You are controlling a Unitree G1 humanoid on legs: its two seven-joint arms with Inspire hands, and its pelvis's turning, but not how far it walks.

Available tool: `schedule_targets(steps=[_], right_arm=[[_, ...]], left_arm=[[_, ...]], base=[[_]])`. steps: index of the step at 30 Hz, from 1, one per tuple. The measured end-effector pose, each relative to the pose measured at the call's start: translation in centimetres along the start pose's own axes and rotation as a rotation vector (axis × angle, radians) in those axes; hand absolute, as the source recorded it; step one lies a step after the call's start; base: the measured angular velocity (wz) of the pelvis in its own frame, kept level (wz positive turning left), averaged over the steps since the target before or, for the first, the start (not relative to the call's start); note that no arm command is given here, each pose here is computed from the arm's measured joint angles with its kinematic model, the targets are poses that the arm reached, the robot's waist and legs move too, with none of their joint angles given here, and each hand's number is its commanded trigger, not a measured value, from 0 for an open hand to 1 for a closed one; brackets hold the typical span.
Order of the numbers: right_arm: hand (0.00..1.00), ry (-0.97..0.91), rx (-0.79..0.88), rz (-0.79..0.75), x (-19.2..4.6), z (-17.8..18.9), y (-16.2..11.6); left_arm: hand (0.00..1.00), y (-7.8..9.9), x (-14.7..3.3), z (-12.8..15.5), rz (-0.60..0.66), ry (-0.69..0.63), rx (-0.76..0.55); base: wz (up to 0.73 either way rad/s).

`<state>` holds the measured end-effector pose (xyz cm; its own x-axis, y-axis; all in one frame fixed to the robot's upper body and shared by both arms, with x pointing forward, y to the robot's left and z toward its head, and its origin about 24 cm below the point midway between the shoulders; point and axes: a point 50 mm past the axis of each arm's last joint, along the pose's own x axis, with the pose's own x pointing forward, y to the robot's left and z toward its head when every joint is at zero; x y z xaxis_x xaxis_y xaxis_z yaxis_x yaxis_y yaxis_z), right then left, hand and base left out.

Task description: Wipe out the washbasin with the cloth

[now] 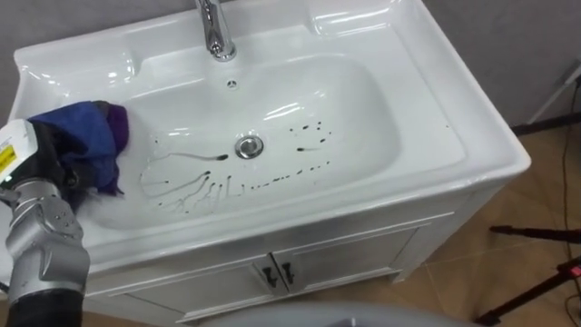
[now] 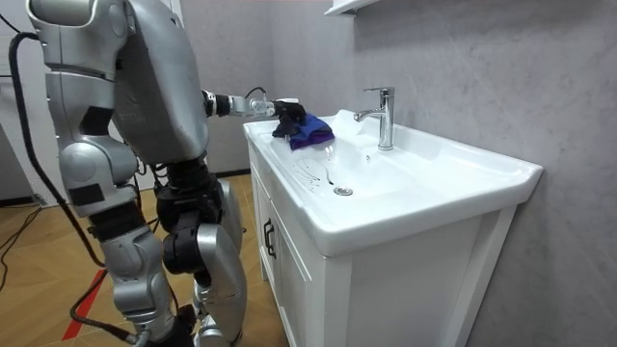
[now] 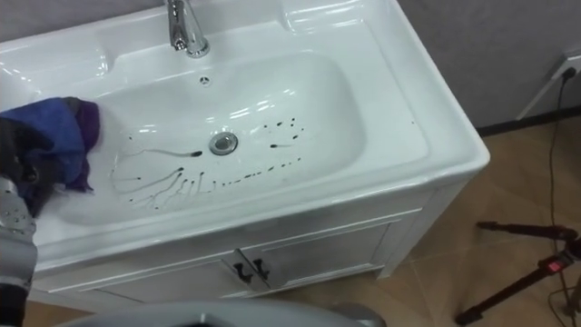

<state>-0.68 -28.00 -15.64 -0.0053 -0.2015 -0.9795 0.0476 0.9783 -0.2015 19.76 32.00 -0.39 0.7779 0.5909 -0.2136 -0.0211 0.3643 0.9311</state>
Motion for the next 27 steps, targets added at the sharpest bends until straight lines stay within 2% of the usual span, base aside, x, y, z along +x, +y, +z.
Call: schedule_targets(steps=[5,13,22,27], right_arm=[[0.00,-0.023,-0.003,0.004,0.0,0.0,0.3],[0.00,-0.060,-0.031,0.050,0.2,0.5,1.6],[0.00,-0.076,-0.096,0.095,0.2,0.4,2.0],[0.00,-0.055,-0.200,0.106,0.3,0.1,2.6]], left_arm=[[1.00,-0.1,-0.8,2.2,0.032,-0.070,-0.054],[1.00,-2.4,-2.3,5.6,-0.051,-0.249,-0.069],[1.00,-2.1,-2.6,8.7,-0.044,-0.385,-0.111],[1.00,-2.5,-2.6,9.1,-0.058,-0.400,-0.106]], base=[[0.20],[0.00],[-0.14],[-0.06]])
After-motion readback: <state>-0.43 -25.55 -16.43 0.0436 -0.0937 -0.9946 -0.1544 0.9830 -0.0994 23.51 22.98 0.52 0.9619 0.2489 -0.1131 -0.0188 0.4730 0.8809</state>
